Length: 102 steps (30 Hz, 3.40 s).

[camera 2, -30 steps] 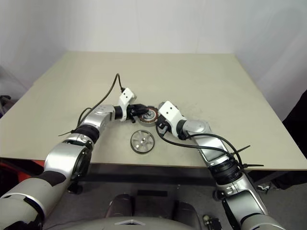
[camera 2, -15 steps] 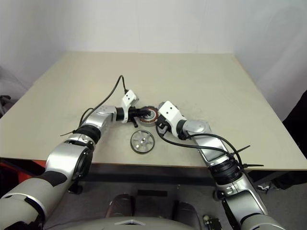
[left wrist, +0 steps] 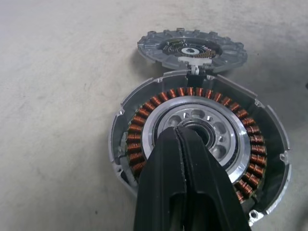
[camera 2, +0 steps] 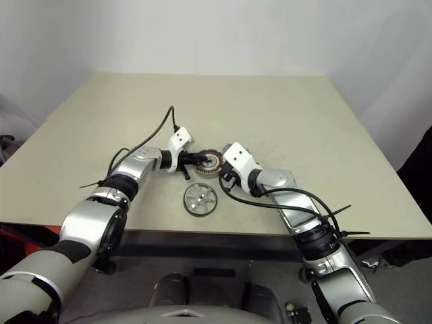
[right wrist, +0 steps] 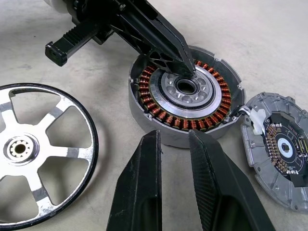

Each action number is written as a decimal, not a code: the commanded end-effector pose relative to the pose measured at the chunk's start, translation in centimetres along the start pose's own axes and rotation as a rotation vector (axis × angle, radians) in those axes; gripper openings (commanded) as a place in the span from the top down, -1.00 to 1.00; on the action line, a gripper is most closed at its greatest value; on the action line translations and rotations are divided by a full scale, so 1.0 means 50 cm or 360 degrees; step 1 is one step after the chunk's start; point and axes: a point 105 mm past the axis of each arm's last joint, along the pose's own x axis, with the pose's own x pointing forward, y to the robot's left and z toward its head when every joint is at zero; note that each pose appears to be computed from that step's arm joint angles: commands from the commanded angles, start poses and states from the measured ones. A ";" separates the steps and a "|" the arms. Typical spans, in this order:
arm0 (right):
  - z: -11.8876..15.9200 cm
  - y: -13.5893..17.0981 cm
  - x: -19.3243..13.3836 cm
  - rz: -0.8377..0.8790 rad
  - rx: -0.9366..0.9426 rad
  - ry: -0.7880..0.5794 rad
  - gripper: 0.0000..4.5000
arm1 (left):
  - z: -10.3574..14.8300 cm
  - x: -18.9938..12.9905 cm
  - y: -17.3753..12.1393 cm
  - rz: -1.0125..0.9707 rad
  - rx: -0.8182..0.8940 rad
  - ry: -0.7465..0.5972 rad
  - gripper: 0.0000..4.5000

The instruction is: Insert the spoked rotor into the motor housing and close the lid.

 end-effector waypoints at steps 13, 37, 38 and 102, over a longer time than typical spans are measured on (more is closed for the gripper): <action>0.032 0.005 -0.012 0.0032 -0.0045 -0.0098 0.59 | 0.074 -0.028 0.014 -0.0038 -0.0169 -0.0364 0.99; 0.006 0.048 -0.049 0.0250 -0.0084 -0.0107 0.59 | -0.023 -0.234 -0.138 -0.0675 -0.1152 -0.0120 0.99; 0.007 0.052 -0.055 0.0275 -0.0095 -0.0121 0.59 | -0.027 -0.230 -0.141 -0.0678 -0.1193 -0.0109 0.99; 0.005 0.041 -0.088 0.0255 -0.0140 -0.0144 0.59 | -0.112 -0.136 -0.145 -0.0506 -0.1622 0.0061 -0.23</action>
